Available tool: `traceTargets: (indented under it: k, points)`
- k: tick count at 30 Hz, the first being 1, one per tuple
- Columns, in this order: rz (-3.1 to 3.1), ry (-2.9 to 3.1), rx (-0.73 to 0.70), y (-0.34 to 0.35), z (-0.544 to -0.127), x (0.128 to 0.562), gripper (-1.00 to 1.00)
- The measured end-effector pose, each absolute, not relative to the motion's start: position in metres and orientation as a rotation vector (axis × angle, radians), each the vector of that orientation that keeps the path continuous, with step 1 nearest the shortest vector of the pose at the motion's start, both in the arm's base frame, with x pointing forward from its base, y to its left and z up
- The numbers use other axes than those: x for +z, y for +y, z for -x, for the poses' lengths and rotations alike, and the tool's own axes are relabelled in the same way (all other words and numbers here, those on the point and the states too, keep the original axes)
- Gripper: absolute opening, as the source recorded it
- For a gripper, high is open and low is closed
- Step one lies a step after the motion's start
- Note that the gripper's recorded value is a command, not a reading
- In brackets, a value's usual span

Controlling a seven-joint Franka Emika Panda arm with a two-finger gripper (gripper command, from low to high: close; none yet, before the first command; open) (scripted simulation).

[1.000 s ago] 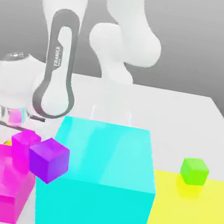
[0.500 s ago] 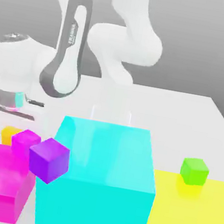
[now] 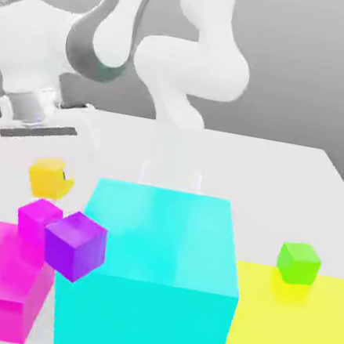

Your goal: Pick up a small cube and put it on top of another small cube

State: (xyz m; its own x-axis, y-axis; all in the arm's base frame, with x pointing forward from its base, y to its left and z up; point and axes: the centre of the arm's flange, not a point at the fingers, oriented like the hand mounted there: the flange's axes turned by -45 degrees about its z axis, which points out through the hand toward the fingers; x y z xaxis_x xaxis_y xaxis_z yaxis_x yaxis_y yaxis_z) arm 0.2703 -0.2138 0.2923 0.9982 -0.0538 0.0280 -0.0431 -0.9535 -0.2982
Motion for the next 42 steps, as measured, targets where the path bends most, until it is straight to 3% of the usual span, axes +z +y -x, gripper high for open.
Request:
traceTargets:
  k: [9, 17, 25, 32, 38, 42]
  points:
    - [2.8, -0.323, 0.021, -0.115, -0.304, 0.354, -1.0]
    - [2.798, -0.846, 0.109, -0.004, -0.336, 0.36, -1.0]
    - [2.698, -1.381, 0.139, 0.114, -0.331, 0.361, -1.0]
    - [2.574, -1.684, 0.096, 0.151, -0.339, 0.342, -1.0]
    - [2.439, -1.964, 0.017, 0.236, -0.309, 0.327, -1.0]
    - [2.417, -2.006, 0.003, 0.25, -0.303, 0.284, -1.0]
